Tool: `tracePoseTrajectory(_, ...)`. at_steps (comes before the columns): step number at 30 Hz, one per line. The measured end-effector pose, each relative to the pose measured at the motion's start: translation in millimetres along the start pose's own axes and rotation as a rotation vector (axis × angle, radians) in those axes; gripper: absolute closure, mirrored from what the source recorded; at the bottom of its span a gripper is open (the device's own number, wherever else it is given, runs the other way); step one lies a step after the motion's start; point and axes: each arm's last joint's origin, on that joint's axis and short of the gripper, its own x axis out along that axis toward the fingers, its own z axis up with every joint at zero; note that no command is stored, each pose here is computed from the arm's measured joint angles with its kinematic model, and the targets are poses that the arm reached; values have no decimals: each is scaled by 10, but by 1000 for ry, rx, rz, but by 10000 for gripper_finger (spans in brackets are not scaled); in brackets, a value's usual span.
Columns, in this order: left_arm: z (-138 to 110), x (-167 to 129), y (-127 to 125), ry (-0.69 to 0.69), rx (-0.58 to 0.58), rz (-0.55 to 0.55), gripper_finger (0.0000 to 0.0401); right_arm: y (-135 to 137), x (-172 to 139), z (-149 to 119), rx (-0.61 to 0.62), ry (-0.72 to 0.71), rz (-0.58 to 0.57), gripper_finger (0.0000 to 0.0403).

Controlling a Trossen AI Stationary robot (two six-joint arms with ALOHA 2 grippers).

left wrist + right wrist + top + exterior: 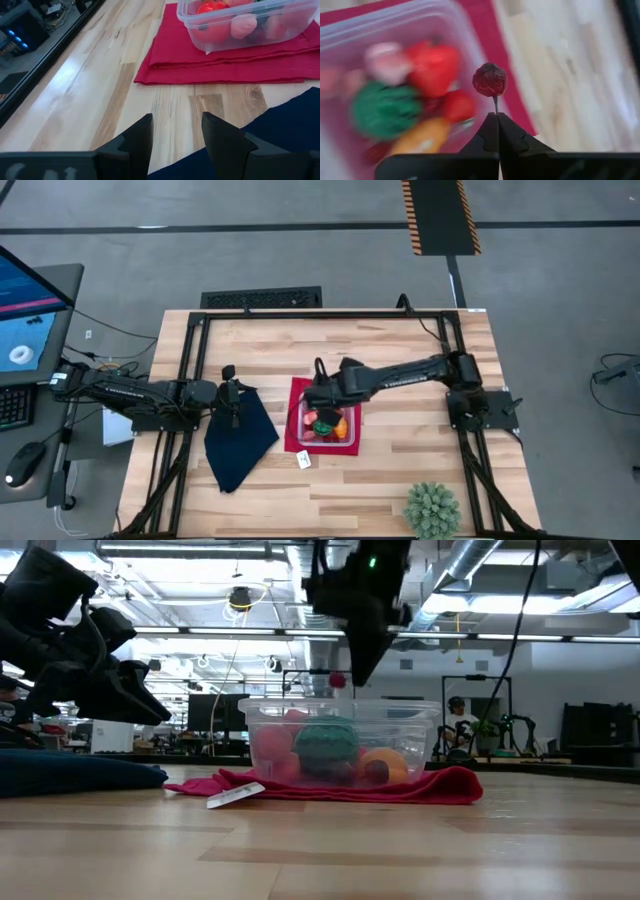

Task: Pick and placing Produce into tupperware
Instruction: Put the cherry in the transparent bin, then return to Home Position

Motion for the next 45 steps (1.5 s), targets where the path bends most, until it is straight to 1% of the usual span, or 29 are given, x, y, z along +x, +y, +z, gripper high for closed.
tracePoseTrajectory(3,0,0,0,0,-12,0,241,102,-146,-67,-10,-20,49,392)
tracePoseTrajectory(5,0,0,0,0,-11,0,241,170,-229,-105,-15,-19,122,391)
tracePoseTrajectory(7,0,0,0,0,-3,0,241,234,-271,-129,-17,-13,177,388)
tracePoseTrajectory(9,0,0,0,0,1,0,241,287,-289,-159,-31,-6,197,387)
tracePoseTrajectory(12,-1,0,0,0,-6,0,241,324,-293,-174,-44,-12,199,389)
tracePoseTrajectory(15,0,0,0,0,-12,0,241,365,-186,-201,-44,-17,201,388)
tracePoseTrajectory(20,0,0,0,0,-4,0,241,339,-15,-240,-33,15,186,361)
tracePoseTrajectory(23,-1,0,0,0,-12,0,241,331,82,-267,-27,31,180,356)
tracePoseTrajectory(26,0,0,0,0,-3,0,241,323,77,-268,2,36,178,358)
tracePoseTrajectory(29,0,0,0,0,-4,0,241,321,78,-268,1,37,177,355)
tracePoseTrajectory(32,0,0,0,0,-13,0,241,307,84,-259,-13,26,161,340)
tracePoseTrajectory(35,-1,0,0,0,-3,0,241,238,44,-223,-63,16,126,321)
tracePoseTrajectory(39,0,0,0,0,-6,0,241,133,-104,-54,-90,-85,107,303)
tracePoseTrajectory(41,0,0,0,0,-13,0,241,102,-185,26,-120,-154,142,301)
tracePoseTrajectory(42,-1,0,0,0,-12,0,241,96,-243,66,-128,-203,183,301)
tracePoseTrajectory(43,0,0,0,0,-9,0,241,102,-313,121,-133,-268,250,301)
tracePoseTrajectory(45,0,0,0,0,-4,0,241,114,-462,196,-193,-393,407,302)
